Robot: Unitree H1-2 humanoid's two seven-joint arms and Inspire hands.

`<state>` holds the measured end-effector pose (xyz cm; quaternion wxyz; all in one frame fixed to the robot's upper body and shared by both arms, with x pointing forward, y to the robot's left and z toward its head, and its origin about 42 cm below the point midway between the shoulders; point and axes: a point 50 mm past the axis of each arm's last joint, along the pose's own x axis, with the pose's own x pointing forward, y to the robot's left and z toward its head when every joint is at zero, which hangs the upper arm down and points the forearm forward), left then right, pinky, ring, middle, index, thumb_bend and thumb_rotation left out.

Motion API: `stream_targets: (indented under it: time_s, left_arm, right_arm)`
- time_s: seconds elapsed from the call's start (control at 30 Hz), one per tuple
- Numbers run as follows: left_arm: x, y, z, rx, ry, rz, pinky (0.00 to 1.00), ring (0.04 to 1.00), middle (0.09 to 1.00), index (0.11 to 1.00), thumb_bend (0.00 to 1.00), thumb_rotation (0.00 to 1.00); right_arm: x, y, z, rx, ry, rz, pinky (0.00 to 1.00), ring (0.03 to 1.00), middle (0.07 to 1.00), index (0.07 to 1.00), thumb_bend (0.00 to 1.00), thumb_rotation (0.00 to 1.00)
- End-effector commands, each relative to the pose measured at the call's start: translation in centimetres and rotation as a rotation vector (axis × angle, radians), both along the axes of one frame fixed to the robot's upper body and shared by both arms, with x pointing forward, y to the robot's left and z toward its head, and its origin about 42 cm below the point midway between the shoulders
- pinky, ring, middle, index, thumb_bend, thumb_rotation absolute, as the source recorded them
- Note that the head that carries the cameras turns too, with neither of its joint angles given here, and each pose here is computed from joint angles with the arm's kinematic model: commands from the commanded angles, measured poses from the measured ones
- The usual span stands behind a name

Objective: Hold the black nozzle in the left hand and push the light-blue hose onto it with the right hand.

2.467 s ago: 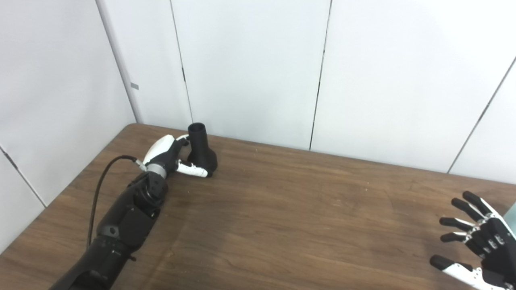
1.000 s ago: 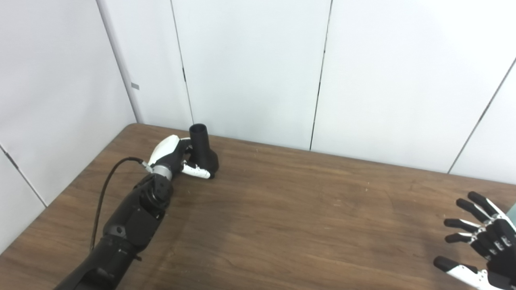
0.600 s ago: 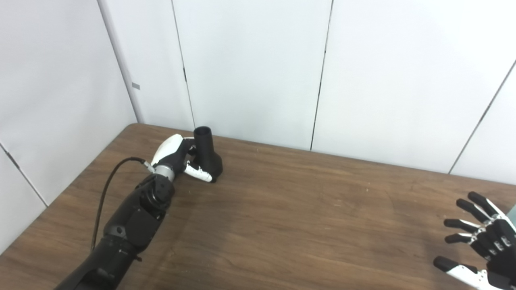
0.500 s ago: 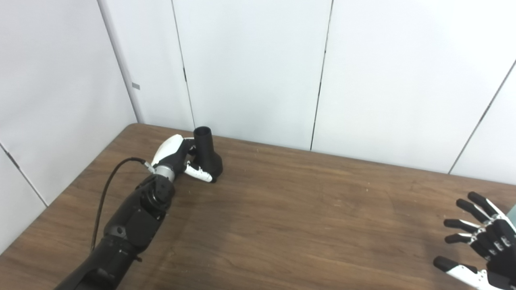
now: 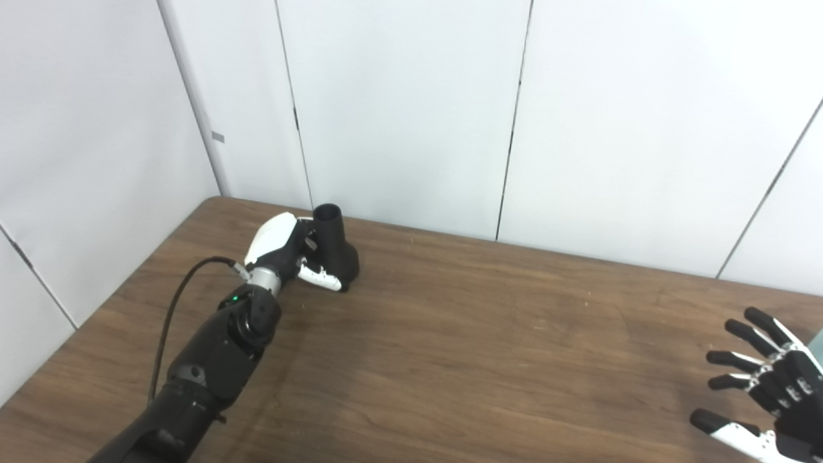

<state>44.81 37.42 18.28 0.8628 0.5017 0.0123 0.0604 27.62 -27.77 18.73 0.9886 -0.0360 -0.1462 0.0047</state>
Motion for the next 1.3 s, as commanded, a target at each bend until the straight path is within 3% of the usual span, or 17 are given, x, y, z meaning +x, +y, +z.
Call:
stream_targets:
  time_s: [0.0, 0.3, 0.73, 0.9, 1.27]
  left_arm:
    - [0.7, -1.4, 0.9, 0.012, -0.027, -0.058, 0.34, 0.435, 0.438, 0.496, 0.53, 0.0]
    - [0.2, -3.5, 0.8, 0.001, -0.027, -0.143, 0.45, 0.499, 0.492, 0.483, 0.53, 0.0]
    - [-1.4, -10.0, 0.6, -0.035, 0.028, -0.373, 0.49, 0.501, 0.494, 0.48, 0.53, 0.0]
    - [-1.8, -12.2, 0.9, -0.038, 0.054, -0.464, 0.51, 0.505, 0.483, 0.485, 0.53, 0.0]
    - [-3.0, -16.7, 1.0, -0.004, 0.1, -0.65, 0.58, 0.552, 0.513, 0.467, 0.52, 0.0]
  right_arm:
    - [0.2, 0.1, 1.9, -0.006, -0.081, 0.004, 0.51, 0.652, 0.81, 0.85, 0.76, 0.11]
    - [0.4, 0.6, 2.1, -0.005, -0.083, 0.007, 0.5, 0.651, 0.808, 0.851, 0.76, 0.1]
    - [0.7, 1.5, 2.4, -0.005, -0.082, 0.004, 0.5, 0.655, 0.813, 0.863, 0.73, 0.07]
    - [0.4, 1.9, 2.9, -0.006, -0.063, -0.008, 0.54, 0.669, 0.813, 0.865, 0.72, 0.05]
    - [0.4, 2.6, 2.9, -0.01, -0.075, -0.02, 0.5, 0.648, 0.793, 0.859, 0.72, 0.09]
